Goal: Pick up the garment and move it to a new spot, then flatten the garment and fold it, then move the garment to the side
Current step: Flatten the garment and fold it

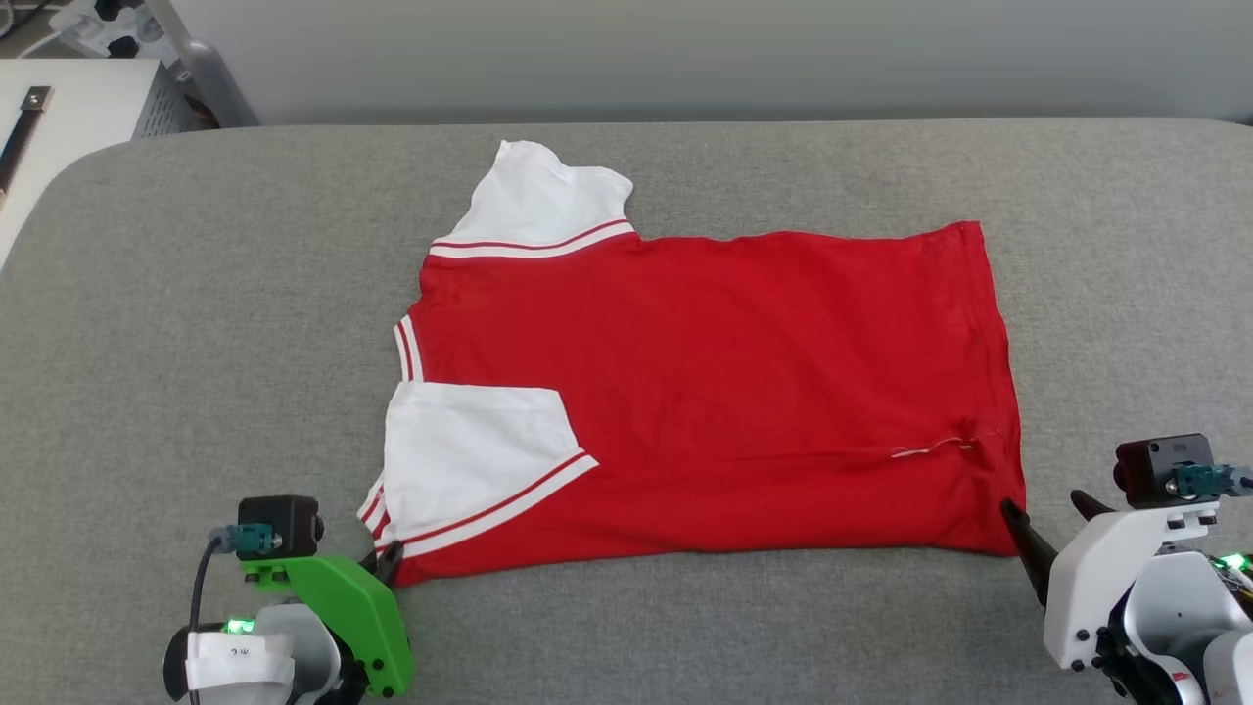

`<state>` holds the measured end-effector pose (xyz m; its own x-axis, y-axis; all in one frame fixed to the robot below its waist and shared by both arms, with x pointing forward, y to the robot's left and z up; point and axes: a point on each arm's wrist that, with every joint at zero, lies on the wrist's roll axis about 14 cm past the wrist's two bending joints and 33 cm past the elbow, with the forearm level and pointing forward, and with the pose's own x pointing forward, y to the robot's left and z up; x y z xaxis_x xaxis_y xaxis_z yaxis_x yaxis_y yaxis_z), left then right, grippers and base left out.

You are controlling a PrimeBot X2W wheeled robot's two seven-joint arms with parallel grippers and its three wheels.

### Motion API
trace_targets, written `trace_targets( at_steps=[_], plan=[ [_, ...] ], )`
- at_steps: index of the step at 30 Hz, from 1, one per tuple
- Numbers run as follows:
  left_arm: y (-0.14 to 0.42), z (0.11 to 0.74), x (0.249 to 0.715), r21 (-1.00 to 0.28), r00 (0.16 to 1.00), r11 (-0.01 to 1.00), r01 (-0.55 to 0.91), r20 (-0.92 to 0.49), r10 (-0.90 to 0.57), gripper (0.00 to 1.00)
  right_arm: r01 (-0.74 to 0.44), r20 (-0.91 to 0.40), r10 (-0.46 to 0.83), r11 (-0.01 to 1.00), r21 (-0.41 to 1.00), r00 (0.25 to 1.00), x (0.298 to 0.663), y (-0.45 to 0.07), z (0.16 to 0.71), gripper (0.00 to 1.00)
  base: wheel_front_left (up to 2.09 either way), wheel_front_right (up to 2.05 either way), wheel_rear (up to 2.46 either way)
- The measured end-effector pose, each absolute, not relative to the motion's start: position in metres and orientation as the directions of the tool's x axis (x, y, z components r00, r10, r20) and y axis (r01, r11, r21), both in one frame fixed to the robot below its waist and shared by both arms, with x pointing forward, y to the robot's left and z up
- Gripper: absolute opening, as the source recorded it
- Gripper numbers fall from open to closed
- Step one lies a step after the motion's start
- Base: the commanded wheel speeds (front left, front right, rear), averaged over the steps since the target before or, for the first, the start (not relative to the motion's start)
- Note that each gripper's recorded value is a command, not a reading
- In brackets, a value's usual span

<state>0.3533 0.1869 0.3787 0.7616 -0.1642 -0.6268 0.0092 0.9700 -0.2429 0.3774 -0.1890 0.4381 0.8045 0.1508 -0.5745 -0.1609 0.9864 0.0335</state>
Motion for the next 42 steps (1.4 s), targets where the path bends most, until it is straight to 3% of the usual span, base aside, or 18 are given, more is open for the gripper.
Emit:
trace_targets(
  at_steps=[10, 25, 26, 28, 29, 42],
  plan=[
    [0.181, 0.435, 0.364, -0.276, 0.864, 0.959, 0.06, -0.467, -0.188, 0.0, -0.151, -0.643, 0.14, 0.988, 0.038, 0.753, 0.375, -0.182, 0.419, 1.0, 0.0, 0.0, 0.0],
    [0.18, 0.43, 0.362, -0.276, 0.845, 0.958, 0.072, -0.493, -0.206, 0.0, -0.117, -0.759, 0.085, 0.993, 0.011, 0.646, 0.38, -0.184, 0.371, 1.0, 0.0, 0.0, 0.0],
    [0.18, 0.427, 0.361, -0.276, 0.838, 0.959, 0.071, -0.505, -0.207, 0.0, -0.118, -0.766, 0.089, 0.993, 0.017, 0.636, 0.38, -0.182, 0.368, 0.76, 0.0, 0.0, 0.0],
    [0.181, 0.421, 0.359, -0.272, 0.826, 0.96, 0.067, -0.524, -0.206, 0.0, -0.119, -0.768, 0.094, 0.993, 0.024, 0.633, 0.382, -0.18, 0.367, 0.04, 0.0, 0.0, 0.0],
    [0.182, 0.417, 0.358, -0.269, 0.819, 0.961, 0.063, -0.536, -0.204, 0.0, -0.119, -0.769, 0.095, 0.993, 0.025, 0.632, 0.382, -0.18, 0.366, 0.0, 0.0, 0.0, 0.0],
    [0.188, 0.41, 0.349, -0.254, 0.804, 0.965, 0.064, -0.559, -0.201, 0.0, -0.102, -0.734, 0.097, 0.994, 0.038, 0.673, 0.384, -0.188, 0.384, 0.0, 0.0, 0.0, 0.0]
  ],
)
